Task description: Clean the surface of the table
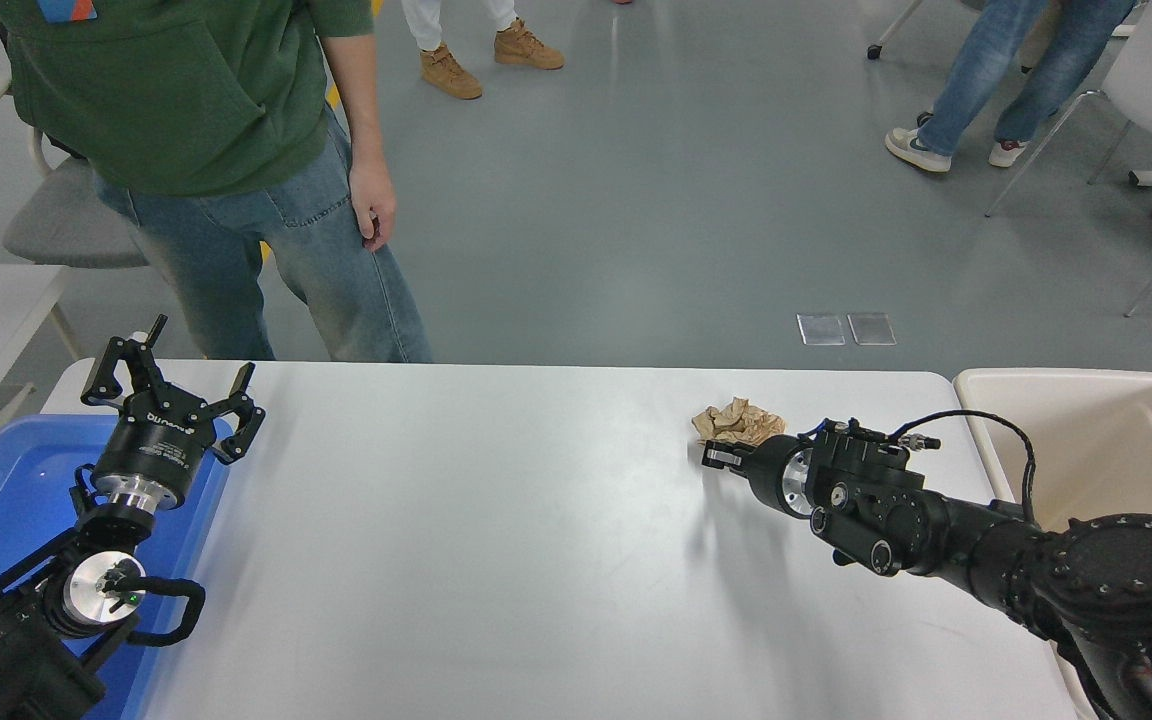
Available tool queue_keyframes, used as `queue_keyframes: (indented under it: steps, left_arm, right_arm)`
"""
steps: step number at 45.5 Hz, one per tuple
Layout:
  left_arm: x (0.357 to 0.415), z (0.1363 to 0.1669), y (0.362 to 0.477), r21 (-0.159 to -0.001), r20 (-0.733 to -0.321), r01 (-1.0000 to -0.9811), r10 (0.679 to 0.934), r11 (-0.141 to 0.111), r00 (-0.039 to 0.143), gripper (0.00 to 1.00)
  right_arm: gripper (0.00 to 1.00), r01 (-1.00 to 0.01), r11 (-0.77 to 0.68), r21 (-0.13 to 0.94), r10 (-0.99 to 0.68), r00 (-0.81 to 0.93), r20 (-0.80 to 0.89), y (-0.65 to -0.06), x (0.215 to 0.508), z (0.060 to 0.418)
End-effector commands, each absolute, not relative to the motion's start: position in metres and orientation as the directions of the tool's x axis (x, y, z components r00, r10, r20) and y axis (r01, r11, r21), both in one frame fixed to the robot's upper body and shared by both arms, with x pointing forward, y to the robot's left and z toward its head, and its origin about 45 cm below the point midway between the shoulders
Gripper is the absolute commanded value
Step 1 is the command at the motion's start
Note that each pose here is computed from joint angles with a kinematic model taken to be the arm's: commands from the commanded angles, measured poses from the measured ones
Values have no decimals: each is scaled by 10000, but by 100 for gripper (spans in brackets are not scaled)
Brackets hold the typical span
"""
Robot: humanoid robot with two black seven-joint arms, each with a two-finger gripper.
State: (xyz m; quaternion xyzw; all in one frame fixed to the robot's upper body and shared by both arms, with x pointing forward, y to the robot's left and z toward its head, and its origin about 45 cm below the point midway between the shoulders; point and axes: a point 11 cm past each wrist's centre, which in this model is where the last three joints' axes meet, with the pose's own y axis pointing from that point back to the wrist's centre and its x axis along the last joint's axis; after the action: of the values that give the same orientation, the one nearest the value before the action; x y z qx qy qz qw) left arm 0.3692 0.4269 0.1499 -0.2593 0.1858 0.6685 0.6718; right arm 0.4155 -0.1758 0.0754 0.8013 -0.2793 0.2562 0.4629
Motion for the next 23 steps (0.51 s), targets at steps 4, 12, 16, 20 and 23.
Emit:
queue_keyframes:
  steps: [4,12,16,20,23]
  left_arm:
    - [3692,1500,4269,-1004,-5966,-9946,8017,-278,379,99]
    - [3692,1500,4269,-1004,-5966,-9946,8017,-277,379,99]
    - [3692,1499,4270,-997,-5960,-9946,8021,-288,365,99]
    - [3692,1499,4271,-998,-5970,-9946,8014,-298,359,99]
    - [3692,1499,4270,-997,-5960,-9946,8021,-288,365,99]
  right_arm:
    - [0,-6214,-5269,5799,-2068,7555,6217,-1615,4022,939]
    - [0,-6298,-5406,5577,-2469,7525,6105,-1898,4043,1174]
    - [0,-6336,-5331,5606,-2550,7521,6077,-2018,4027,1207]
    - [0,-6344,-5314,5614,-2568,7522,6069,-2085,4011,1189]
    - [0,-6385,-5235,5642,-2624,7508,6062,-2175,3998,1174]
